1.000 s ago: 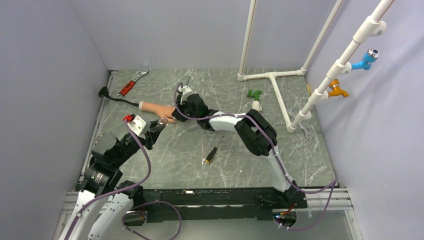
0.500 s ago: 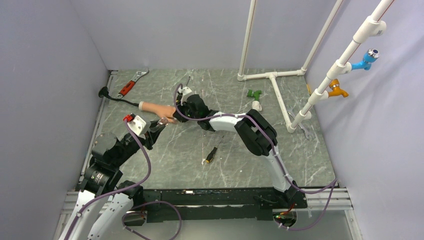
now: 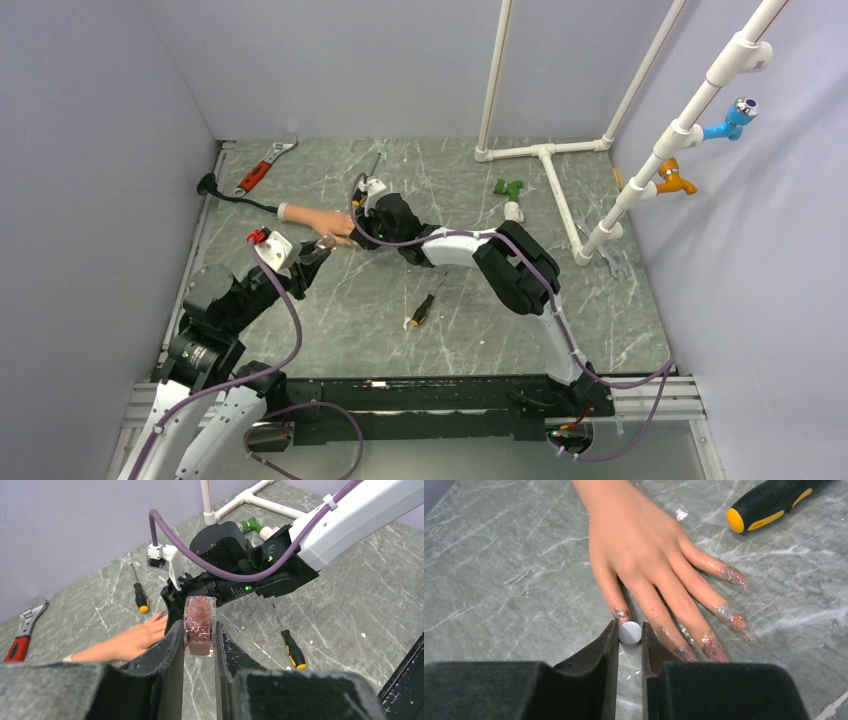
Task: Paint the nails
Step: Paint the nail polish on the nail.
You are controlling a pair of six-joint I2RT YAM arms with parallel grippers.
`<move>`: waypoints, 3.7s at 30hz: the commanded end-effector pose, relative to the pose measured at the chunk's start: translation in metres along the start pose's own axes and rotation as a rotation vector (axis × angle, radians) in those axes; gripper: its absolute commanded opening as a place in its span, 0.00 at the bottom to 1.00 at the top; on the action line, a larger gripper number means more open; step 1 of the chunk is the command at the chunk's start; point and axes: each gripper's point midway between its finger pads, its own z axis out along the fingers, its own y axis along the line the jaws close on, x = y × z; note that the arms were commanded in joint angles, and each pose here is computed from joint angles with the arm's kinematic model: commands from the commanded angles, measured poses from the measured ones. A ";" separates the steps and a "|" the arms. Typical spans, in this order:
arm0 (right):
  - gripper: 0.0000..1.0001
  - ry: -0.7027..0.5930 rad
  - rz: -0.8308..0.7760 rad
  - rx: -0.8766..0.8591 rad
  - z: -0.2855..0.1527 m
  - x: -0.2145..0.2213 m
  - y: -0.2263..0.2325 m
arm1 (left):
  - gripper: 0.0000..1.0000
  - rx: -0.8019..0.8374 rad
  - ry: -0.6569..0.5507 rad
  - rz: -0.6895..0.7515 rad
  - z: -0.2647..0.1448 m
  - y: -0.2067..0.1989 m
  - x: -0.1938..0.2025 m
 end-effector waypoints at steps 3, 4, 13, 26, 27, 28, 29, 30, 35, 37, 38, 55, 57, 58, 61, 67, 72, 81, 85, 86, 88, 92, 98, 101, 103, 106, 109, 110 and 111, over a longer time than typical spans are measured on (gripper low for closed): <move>0.00 -0.120 -0.044 -0.032 -0.018 -0.053 0.025 | 0.00 -0.022 -0.041 0.001 -0.002 0.004 -0.015; 0.00 -0.122 -0.046 -0.034 -0.018 -0.054 0.027 | 0.00 -0.024 -0.039 0.002 -0.001 0.004 -0.015; 0.00 -0.134 -0.053 -0.042 -0.009 -0.062 0.031 | 0.00 -0.023 -0.044 0.003 -0.003 0.004 -0.016; 0.00 -0.131 -0.068 -0.042 0.006 -0.065 0.030 | 0.00 -0.027 -0.043 0.004 -0.003 0.005 -0.016; 0.00 -0.127 -0.067 -0.044 0.007 -0.064 0.030 | 0.00 -0.029 -0.041 0.004 -0.003 0.005 -0.015; 0.00 -0.121 -0.066 -0.043 0.007 -0.061 0.030 | 0.00 -0.029 -0.042 0.004 -0.003 0.005 -0.016; 0.00 -0.116 -0.066 -0.041 0.008 -0.058 0.029 | 0.00 -0.029 -0.041 0.004 -0.003 0.005 -0.016; 0.00 -0.111 -0.065 -0.038 0.008 -0.056 0.027 | 0.00 -0.030 -0.042 0.004 -0.003 0.005 -0.016; 0.00 -0.093 -0.071 -0.030 0.009 -0.046 0.024 | 0.00 -0.026 -0.044 0.006 -0.003 0.004 -0.016; 0.00 -0.087 -0.076 -0.025 0.010 -0.043 0.022 | 0.00 -0.026 -0.046 0.005 -0.003 0.004 -0.017; 0.00 -0.087 -0.077 -0.024 0.011 -0.043 0.022 | 0.00 -0.027 -0.044 0.005 -0.003 0.005 -0.016; 0.00 -0.060 -0.090 0.010 0.009 -0.028 0.013 | 0.00 -0.028 -0.046 0.005 -0.003 0.005 -0.017; 0.00 -0.056 -0.092 0.014 0.008 -0.027 0.012 | 0.00 -0.030 -0.047 0.006 -0.004 0.005 -0.017; 0.00 -0.055 -0.094 0.016 0.008 -0.026 0.011 | 0.00 -0.031 -0.047 0.006 -0.004 0.005 -0.017; 0.00 -0.053 -0.098 0.021 0.008 -0.026 0.010 | 0.00 -0.030 -0.048 0.006 -0.004 0.005 -0.017; 0.00 -0.056 -0.107 0.029 0.004 -0.027 0.009 | 0.00 -0.029 -0.045 0.005 -0.004 0.005 -0.016; 0.00 -0.054 -0.112 0.039 0.001 -0.025 0.007 | 0.00 -0.030 -0.044 0.006 -0.003 0.005 -0.016; 0.00 -0.075 -0.118 0.037 -0.004 -0.035 0.010 | 0.00 -0.030 -0.045 0.005 -0.003 0.005 -0.016; 0.00 -0.088 -0.119 0.031 -0.005 -0.042 0.014 | 0.00 -0.028 -0.043 0.005 -0.003 0.005 -0.016; 0.00 -0.093 -0.119 0.028 -0.006 -0.044 0.015 | 0.00 -0.030 -0.044 0.006 -0.003 0.005 -0.017; 0.00 -0.099 -0.123 0.025 -0.006 -0.047 0.017 | 0.00 -0.031 -0.044 0.006 -0.003 0.005 -0.016; 0.00 -0.106 -0.127 0.021 -0.007 -0.050 0.020 | 0.00 -0.031 -0.045 0.007 -0.004 0.005 -0.016; 0.00 -0.124 -0.125 0.011 -0.009 -0.053 0.023 | 0.00 -0.032 -0.045 0.007 -0.004 0.005 -0.016; 0.00 -0.125 -0.128 0.013 -0.008 -0.055 0.023 | 0.00 -0.031 -0.046 0.007 -0.004 0.005 -0.017; 0.00 -0.126 -0.130 0.015 -0.007 -0.056 0.022 | 0.00 -0.032 -0.044 0.007 -0.004 0.005 -0.016; 0.00 -0.132 -0.128 0.015 -0.006 -0.057 0.022 | 0.00 -0.032 -0.041 0.005 -0.003 0.005 -0.015; 0.00 -0.132 -0.130 0.014 -0.004 -0.058 0.023 | 0.00 -0.031 -0.042 0.006 -0.003 0.005 -0.016; 0.00 -0.132 -0.130 0.014 -0.004 -0.059 0.023 | 0.00 -0.032 -0.041 0.005 -0.003 0.006 -0.015; 0.00 -0.133 -0.131 0.015 -0.003 -0.059 0.023 | 0.00 -0.031 -0.041 0.005 -0.003 0.005 -0.015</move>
